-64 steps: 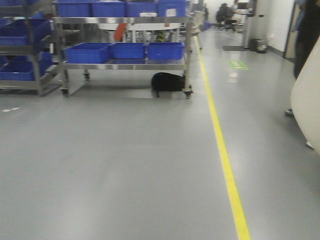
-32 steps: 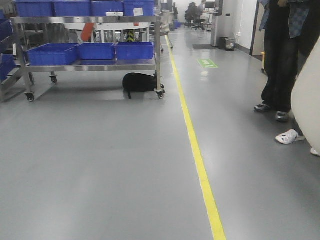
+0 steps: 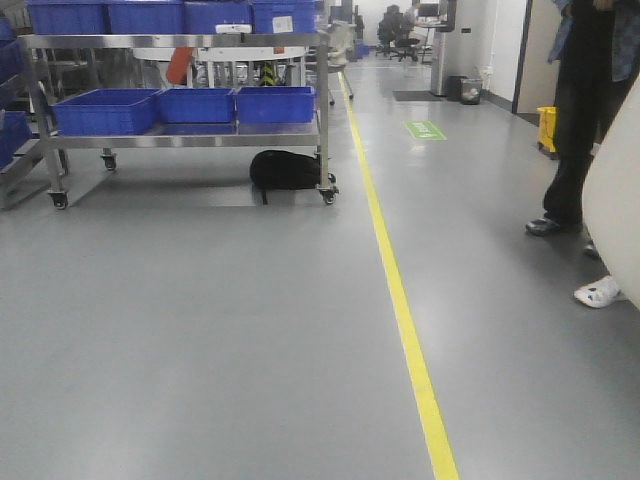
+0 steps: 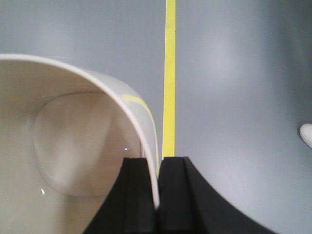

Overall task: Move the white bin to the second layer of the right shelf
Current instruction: 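Drive forward along the yellow floor line holding the bin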

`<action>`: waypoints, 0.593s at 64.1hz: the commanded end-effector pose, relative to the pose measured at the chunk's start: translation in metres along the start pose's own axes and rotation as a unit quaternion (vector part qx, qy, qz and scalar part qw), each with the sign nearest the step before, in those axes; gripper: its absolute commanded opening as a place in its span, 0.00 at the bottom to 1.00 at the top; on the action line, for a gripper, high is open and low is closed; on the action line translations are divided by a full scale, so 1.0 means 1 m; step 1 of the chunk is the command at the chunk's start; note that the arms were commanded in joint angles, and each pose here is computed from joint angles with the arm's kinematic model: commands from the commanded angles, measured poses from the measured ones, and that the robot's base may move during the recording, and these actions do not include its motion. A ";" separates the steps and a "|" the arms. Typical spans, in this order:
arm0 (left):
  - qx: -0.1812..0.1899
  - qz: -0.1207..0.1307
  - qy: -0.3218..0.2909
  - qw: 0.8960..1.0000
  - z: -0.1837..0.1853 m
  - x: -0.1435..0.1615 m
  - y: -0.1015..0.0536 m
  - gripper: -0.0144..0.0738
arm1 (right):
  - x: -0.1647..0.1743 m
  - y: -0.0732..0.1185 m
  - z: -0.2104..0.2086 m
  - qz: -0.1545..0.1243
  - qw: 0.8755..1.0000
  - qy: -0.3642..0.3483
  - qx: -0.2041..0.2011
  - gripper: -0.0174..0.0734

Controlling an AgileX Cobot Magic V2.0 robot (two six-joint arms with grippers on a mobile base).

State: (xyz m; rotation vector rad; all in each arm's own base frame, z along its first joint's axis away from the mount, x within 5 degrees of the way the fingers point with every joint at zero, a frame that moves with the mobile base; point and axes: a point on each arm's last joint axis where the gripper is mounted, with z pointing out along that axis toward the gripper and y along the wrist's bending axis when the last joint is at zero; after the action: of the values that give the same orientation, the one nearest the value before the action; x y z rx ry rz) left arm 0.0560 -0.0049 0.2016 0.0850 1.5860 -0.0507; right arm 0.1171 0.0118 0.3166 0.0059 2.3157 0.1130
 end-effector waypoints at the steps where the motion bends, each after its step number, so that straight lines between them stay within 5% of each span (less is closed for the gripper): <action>1: -0.001 -0.006 -0.034 0.999 0.000 0.001 0.000 0.26 | -0.012 0.001 -0.007 0.000 0.999 -0.051 -0.004 0.25; 38: -0.001 -0.006 -0.034 0.999 0.000 0.001 0.000 0.26 | -0.012 0.001 -0.007 0.000 0.999 -0.051 -0.004 0.25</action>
State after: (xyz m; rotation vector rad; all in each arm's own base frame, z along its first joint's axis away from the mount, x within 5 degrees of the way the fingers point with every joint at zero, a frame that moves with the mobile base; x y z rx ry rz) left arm 0.0560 -0.0049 0.2016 0.0850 1.5860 -0.0507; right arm 0.1170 0.0118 0.3164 0.0059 2.3178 0.1128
